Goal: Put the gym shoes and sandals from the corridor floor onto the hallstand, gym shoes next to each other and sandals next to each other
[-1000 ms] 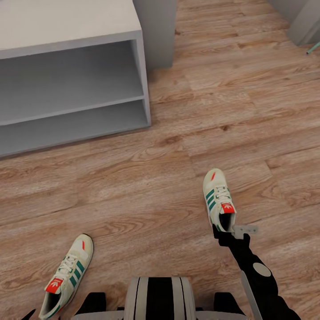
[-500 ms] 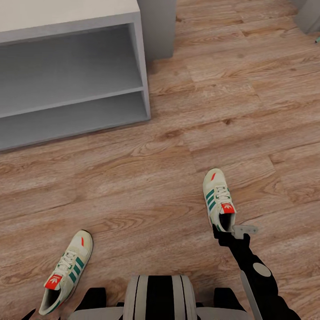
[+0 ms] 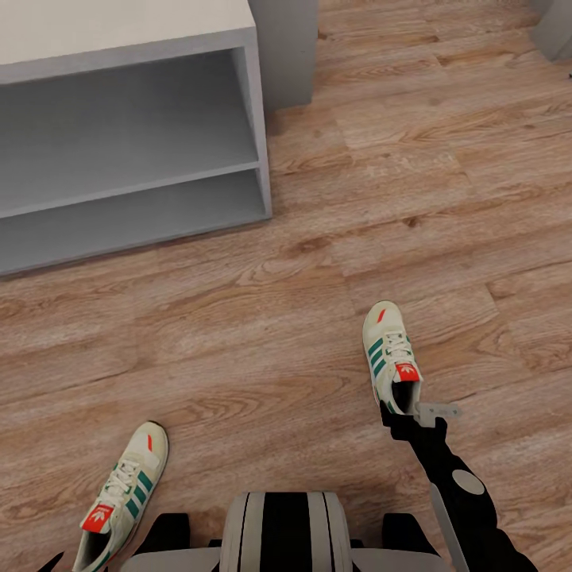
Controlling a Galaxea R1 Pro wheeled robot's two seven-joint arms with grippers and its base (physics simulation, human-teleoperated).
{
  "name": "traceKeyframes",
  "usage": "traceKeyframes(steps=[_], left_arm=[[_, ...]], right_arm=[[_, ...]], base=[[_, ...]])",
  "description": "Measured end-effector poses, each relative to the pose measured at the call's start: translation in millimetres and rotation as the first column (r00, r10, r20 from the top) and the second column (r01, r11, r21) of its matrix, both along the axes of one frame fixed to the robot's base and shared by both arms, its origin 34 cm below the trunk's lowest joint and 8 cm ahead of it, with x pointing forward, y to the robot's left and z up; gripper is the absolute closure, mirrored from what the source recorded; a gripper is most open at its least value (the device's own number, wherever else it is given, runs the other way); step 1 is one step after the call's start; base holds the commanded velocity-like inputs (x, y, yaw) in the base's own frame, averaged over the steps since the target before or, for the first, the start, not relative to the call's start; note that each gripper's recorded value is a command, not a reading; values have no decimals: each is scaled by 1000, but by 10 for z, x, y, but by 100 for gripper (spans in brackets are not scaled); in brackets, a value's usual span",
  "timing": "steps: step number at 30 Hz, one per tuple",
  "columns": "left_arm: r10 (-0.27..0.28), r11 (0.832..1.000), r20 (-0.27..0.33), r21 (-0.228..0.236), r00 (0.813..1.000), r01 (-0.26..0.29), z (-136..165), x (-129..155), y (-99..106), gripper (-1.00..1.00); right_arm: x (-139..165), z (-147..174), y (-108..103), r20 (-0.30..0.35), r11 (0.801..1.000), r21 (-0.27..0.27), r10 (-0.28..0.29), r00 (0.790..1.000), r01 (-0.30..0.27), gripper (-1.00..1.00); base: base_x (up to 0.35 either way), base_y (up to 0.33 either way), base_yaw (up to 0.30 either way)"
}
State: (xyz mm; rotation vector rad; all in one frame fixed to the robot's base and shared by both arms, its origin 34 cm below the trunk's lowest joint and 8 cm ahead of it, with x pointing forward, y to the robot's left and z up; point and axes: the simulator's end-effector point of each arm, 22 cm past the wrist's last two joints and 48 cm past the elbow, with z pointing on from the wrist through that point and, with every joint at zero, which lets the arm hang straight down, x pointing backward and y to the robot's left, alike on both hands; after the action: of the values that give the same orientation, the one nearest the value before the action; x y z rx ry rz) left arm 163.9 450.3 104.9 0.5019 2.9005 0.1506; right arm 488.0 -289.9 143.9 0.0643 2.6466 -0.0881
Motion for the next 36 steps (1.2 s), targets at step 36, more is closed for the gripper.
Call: traceKeyframes(steps=[36], left_arm=[[1, 1000, -25, -1, 1000, -1, -23, -102, -9, -100]], right_arm=[[-95, -103, -7, -26, 1000, -1, -1, 1000, 1, 100]], base=[[20, 1, 0]])
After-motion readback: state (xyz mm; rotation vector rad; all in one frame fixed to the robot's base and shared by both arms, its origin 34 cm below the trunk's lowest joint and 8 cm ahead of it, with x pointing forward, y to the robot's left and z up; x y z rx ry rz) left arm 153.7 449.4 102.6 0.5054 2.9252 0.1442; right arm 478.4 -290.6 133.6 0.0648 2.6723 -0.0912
